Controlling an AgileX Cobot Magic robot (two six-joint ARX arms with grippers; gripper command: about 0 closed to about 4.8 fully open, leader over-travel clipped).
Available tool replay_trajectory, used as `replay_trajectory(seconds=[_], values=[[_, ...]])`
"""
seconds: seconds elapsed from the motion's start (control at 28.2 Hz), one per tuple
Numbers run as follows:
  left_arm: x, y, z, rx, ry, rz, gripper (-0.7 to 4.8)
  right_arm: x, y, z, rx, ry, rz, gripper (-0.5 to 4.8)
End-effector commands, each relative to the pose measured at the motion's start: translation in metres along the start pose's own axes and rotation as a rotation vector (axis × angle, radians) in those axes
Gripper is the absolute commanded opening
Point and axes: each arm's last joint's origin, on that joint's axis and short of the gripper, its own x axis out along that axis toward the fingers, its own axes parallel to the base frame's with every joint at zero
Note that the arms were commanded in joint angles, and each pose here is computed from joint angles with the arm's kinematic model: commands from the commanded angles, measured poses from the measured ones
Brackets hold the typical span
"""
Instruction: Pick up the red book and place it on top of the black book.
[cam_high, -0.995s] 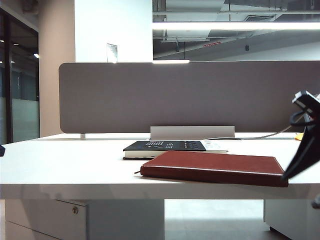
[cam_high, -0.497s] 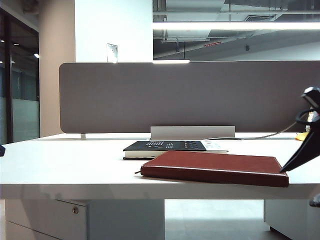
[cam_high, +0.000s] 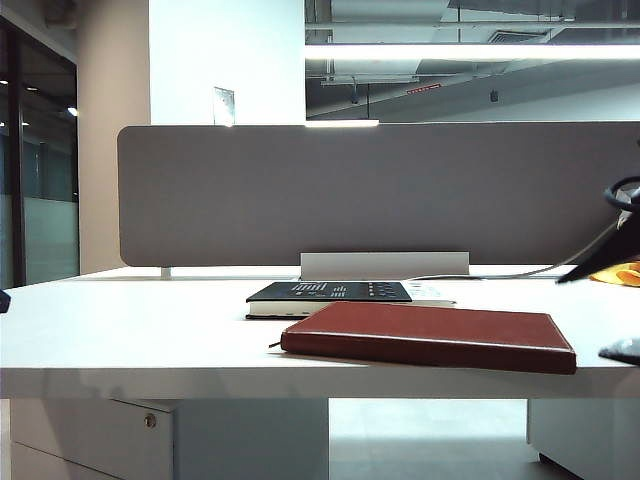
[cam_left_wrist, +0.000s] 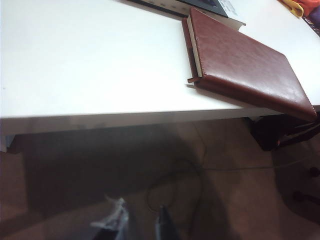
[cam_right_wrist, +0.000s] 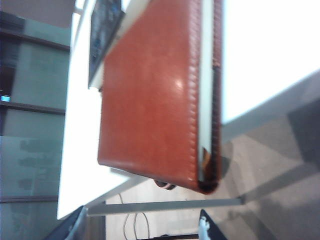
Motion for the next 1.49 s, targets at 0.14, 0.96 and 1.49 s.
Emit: replay_trajectory(seconds=[0.14,0.96,1.49], values=[[0.0,0.0,-0.002,0.002,0.016,-0.014,0.8,0.0,0.001,-0.001,0.008,0.04,0.027,2.85],[0.0,0.0,-0.002,0.011,0.016,-0.015,0.8,0.002,-0.014,-0.003,0.066,-0.024,-0.141,2.84],[0.0,0.0,-0.002,0.013,0.016,-0.015,0.8,0.014,-0.023,-0.003,0.099,-0.008,-0.132,2.84]])
